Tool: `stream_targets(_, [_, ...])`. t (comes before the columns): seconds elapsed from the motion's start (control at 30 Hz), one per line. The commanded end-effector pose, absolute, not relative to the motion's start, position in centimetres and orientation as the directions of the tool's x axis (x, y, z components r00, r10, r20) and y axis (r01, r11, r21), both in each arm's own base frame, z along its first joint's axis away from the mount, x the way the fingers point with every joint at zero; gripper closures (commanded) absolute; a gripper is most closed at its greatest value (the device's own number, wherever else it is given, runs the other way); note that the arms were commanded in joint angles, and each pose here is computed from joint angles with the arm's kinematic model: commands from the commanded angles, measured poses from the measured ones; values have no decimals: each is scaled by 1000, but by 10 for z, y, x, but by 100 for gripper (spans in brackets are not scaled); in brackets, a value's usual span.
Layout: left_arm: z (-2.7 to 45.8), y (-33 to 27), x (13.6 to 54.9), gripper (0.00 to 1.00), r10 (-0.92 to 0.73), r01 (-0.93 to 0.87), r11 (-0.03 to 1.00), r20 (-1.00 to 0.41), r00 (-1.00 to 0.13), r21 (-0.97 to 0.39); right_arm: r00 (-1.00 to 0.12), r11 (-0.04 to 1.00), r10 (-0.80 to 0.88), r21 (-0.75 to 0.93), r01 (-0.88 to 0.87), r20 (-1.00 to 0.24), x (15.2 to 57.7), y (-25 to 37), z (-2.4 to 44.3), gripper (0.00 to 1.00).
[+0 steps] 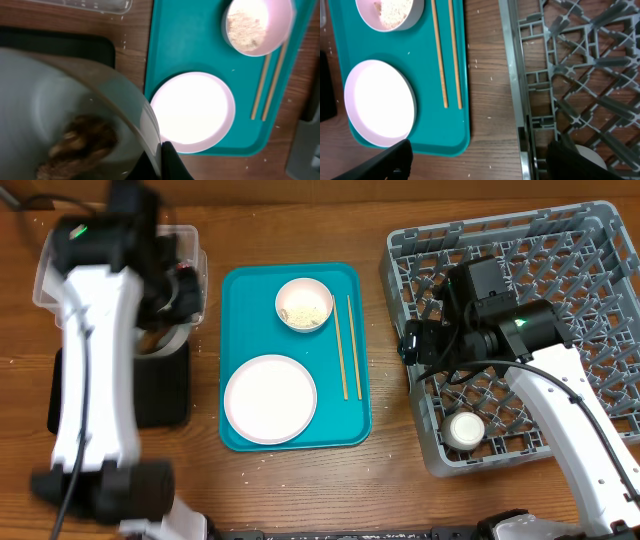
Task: Sort waste into correct bins and load items into the dishwasher
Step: 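Tip the grey bowl's scraps onto the black tray with left gripper, then set the empty grey bowl onto the white plate with left gripper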
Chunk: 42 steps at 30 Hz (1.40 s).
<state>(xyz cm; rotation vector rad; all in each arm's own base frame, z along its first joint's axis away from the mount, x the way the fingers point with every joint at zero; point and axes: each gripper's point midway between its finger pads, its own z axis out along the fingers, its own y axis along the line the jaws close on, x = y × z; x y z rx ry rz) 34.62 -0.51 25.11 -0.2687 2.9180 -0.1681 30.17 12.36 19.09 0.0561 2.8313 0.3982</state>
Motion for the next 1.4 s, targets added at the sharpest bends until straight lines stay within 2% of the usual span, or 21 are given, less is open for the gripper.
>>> stream_targets(0.0, [247, -25, 323, 96, -102, -23, 941, -217, -971, -339, -946, 959, 68, 281, -26, -318, 303, 123, 206, 13])
stream_targets(0.17, [219, -29, 326, 96, -136, 52, 772, -244, -960, -633, -947, 960, 67, 280, -25, -315, 303, 123, 205, 13])
stream_targets(0.27, [211, -11, 329, 96, -248, 45, 631, -256, -935, -775, -950, 961, 66, 277, -22, -306, 300, 122, 204, 13])
stream_targets(0.3, [209, 5, 329, 96, -329, 35, 539, -248, -911, -842, -951, 961, 66, 276, -21, -301, 299, 122, 204, 13])
stream_targets(0.47, [200, 51, 329, 96, -516, -5, 361, -195, -834, -933, -953, 961, 65, 275, -20, -297, 298, 121, 203, 12])
stream_targets(0.6, [197, 75, 336, 96, -639, -6, 139, -85, -765, -990, -952, 961, 65, 275, -20, -297, 298, 121, 203, 13])
stream_targets(0.73, [183, 85, 342, 96, -677, -53, -22, 54, -734, -998, -954, 962, 65, 273, -18, -292, 297, 121, 203, 13])
stream_targets(0.87, [169, 89, 346, 96, -674, -135, -141, 195, -713, -981, -957, 963, 64, 270, -16, -284, 295, 120, 202, 13])
stream_targets(1.23, [189, 95, 352, 96, -678, -118, -125, 172, -715, -985, -958, 963, 60, 267, -18, -279, 294, 120, 201, 13])
stream_targets(1.3, [194, 94, 353, 96, -674, -97, -76, 123, -729, -992, -958, 963, 60, 267, -18, -279, 294, 120, 201, 13])
stream_targets(1.37, [201, 85, 351, 96, -646, -70, 17, 43, -763, -997, -958, 963, 60, 267, -18, -280, 294, 120, 201, 13])
